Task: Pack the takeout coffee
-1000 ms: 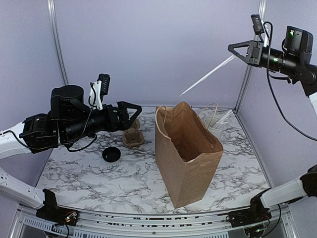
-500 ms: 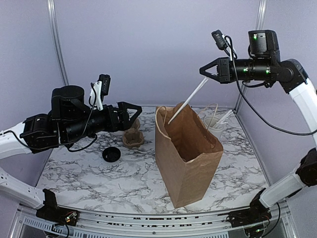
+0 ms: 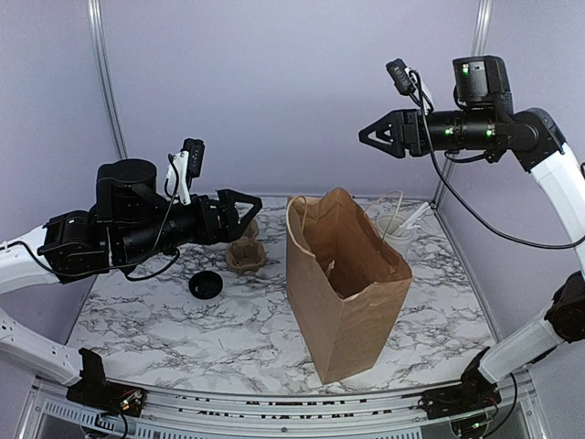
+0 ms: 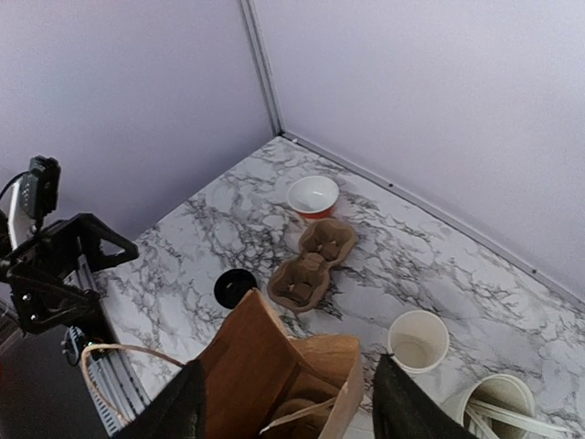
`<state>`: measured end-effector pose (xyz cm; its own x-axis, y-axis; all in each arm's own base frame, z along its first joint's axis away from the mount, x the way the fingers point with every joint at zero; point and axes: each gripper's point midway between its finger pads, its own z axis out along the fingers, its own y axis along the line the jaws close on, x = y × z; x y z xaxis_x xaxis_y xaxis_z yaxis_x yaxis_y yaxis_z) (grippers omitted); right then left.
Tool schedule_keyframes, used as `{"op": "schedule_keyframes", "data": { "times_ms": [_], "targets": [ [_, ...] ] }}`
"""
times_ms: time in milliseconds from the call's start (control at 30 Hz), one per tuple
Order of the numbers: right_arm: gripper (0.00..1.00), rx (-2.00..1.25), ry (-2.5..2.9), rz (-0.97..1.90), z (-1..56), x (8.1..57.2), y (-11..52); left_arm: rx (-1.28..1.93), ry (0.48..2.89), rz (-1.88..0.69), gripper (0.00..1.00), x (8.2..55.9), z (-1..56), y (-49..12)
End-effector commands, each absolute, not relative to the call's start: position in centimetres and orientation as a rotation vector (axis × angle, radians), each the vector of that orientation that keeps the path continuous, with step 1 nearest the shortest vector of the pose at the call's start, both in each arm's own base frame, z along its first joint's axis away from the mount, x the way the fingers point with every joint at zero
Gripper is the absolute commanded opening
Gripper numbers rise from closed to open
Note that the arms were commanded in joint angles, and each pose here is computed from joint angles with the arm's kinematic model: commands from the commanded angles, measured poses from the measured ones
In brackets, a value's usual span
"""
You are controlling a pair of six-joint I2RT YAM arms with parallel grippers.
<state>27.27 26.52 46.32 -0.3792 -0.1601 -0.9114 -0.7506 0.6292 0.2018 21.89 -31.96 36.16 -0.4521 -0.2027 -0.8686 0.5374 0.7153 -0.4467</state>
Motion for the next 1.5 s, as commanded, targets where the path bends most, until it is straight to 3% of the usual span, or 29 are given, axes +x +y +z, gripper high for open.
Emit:
{"op": "schedule_keyframes", "data": {
  "times_ms": [0,67,233,567,867,1467],
  "targets": [
    [0.76,-0.687,1.838,0.705,47.5,27.6,25.8,0.245,1.847,-0.873,0.99,22.1,36.3,-31.6],
    [0.88,-0.655,1.839,0.659,47.1,28.2,25.2,0.242,1.849,-0.868,0.99,22.2,36.1,-31.5],
    [0.96,-0.503,1.856,0.491,46.3,30.5,22.0,0.235,1.855,-0.846,0.99,22.6,35.8,-31.1],
    [0.97,-0.166,1.891,0.318,42.0,33.9,12.3,0.130,1.879,-0.774,0.99,25.2,34.5,-27.3],
    [1.00,0.083,1.951,0.165,33.1,34.4,4.9,0.050,1.907,-0.717,0.99,27.2,33.1,-24.0],
    [1.00,0.359,1.957,-0.010,17.9,36.7,-2.6,-0.187,1.998,-0.491,0.99,30.3,24.9,-15.6]
  ]
}}
